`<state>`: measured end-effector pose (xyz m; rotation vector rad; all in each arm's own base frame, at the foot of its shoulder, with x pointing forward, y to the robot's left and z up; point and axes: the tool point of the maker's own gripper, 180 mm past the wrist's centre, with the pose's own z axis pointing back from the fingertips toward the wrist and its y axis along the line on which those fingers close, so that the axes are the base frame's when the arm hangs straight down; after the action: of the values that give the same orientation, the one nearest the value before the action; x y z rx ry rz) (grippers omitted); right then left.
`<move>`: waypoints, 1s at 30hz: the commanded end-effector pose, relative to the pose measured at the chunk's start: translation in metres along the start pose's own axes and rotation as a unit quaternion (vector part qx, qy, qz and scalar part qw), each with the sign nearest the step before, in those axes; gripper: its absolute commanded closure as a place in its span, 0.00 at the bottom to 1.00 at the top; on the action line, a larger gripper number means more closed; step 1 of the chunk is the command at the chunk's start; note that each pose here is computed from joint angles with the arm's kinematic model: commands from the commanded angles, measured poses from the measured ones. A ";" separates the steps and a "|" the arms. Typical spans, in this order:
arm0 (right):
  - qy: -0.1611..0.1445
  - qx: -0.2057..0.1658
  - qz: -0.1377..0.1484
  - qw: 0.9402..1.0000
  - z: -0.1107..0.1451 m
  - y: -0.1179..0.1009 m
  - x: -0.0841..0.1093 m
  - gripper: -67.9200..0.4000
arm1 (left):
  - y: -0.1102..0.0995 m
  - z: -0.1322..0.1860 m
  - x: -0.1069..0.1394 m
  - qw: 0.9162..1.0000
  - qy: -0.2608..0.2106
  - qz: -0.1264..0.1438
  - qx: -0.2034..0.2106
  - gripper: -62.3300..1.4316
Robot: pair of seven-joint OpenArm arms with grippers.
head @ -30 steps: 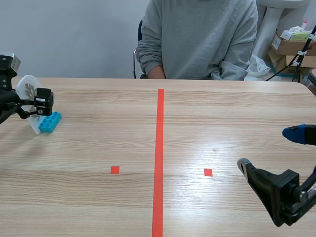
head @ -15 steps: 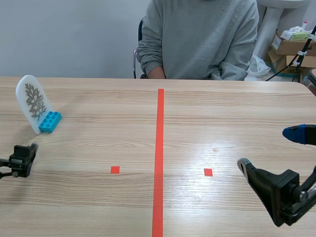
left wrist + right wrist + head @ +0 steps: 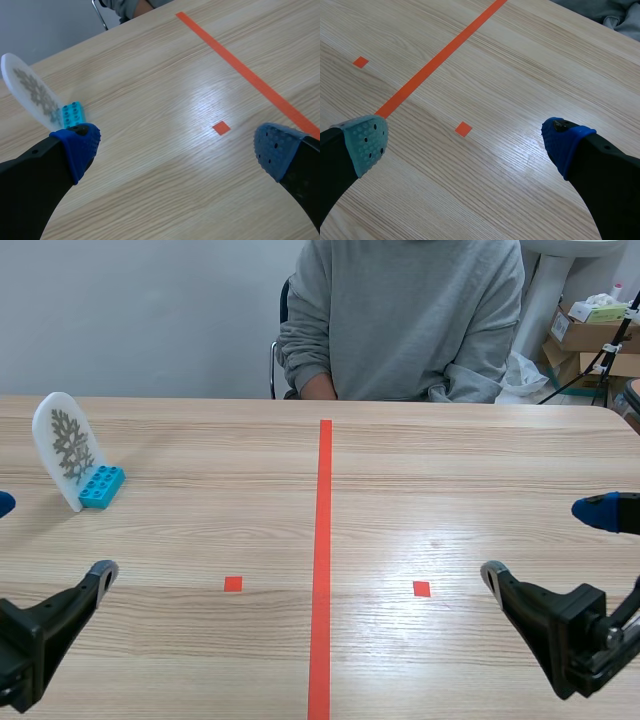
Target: Do the leaf sorting experiment
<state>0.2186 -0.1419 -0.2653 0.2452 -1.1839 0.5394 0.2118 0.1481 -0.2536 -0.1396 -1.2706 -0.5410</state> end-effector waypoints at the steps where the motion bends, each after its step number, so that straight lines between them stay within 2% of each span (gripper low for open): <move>1: -0.015 -0.003 0.005 1.000 -0.001 -0.003 0.010 0.06 | -0.008 0.001 0.005 1.000 -0.006 0.006 -0.013 0.00; 4: -0.016 -0.003 0.005 1.000 -0.001 -0.003 0.010 0.06 | -0.027 0.010 0.018 0.999 -0.010 0.011 -0.040 0.00; 10: -0.015 -0.003 0.005 1.000 -0.001 -0.003 0.010 0.06 | -0.049 0.022 0.036 0.998 -0.005 0.022 -0.064 0.00; 16: -0.016 -0.003 0.005 1.000 -0.001 -0.003 0.010 0.06 | -0.054 0.025 0.036 0.998 0.005 0.038 -0.059 0.00; 30: -0.014 -0.003 0.005 1.000 -0.001 -0.003 0.009 0.06 | -0.053 0.025 0.036 0.998 0.004 0.037 -0.059 0.00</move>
<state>0.2184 -0.1420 -0.2658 0.2445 -1.1813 0.5396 0.1718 0.1020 -0.2260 -0.2692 -1.2042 -0.5613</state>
